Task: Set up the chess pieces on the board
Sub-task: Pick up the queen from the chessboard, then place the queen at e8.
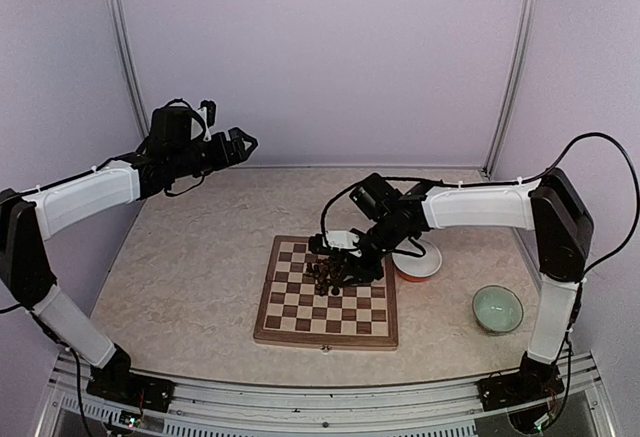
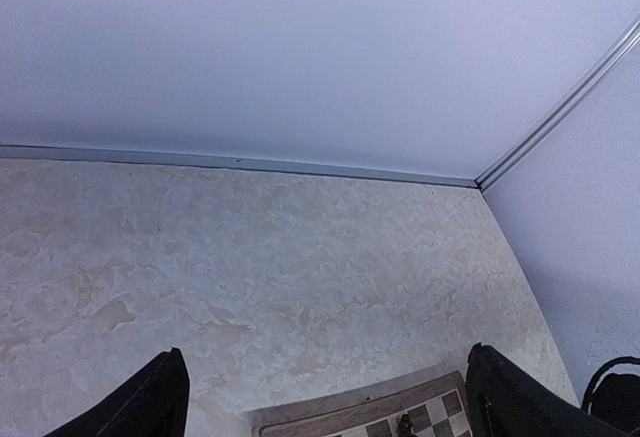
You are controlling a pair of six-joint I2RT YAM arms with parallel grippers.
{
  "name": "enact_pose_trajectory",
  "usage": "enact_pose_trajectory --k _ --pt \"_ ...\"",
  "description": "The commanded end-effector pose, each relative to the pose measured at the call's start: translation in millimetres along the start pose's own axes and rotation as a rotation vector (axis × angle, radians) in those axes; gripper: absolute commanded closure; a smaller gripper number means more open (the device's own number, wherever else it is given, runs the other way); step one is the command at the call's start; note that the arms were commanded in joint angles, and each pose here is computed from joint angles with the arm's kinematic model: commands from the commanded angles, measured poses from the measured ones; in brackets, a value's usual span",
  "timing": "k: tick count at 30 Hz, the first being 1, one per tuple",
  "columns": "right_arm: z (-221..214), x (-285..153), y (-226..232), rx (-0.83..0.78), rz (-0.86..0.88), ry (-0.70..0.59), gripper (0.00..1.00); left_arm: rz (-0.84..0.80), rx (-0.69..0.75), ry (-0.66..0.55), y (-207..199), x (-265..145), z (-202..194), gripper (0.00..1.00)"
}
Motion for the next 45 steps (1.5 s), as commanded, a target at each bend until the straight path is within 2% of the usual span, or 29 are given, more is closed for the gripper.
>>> enact_pose_trajectory --k 1,20,37,45 --pt "8 7 -2 0.003 0.018 0.009 0.68 -0.071 -0.018 -0.037 -13 -11 16 0.05" --pt "17 6 14 -0.028 0.076 -0.014 0.97 -0.082 -0.03 -0.017 -9 -7 14 0.07" --pt "33 -38 52 -0.109 0.084 -0.074 1.0 -0.108 -0.048 0.004 -8 -5 12 0.07" --pt "39 -26 86 -0.182 0.157 -0.068 1.0 -0.112 -0.048 0.014 -9 -4 12 0.08"
Point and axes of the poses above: each gripper's point midway between its finger pads, its own x axis out along the fingers, its own y axis along the line the jaws close on, z = x × y, the point moved 6 cm from there along -x, back along the fingers, and after that the axes turned 4 degrees about -x, right-handed, at the moved point
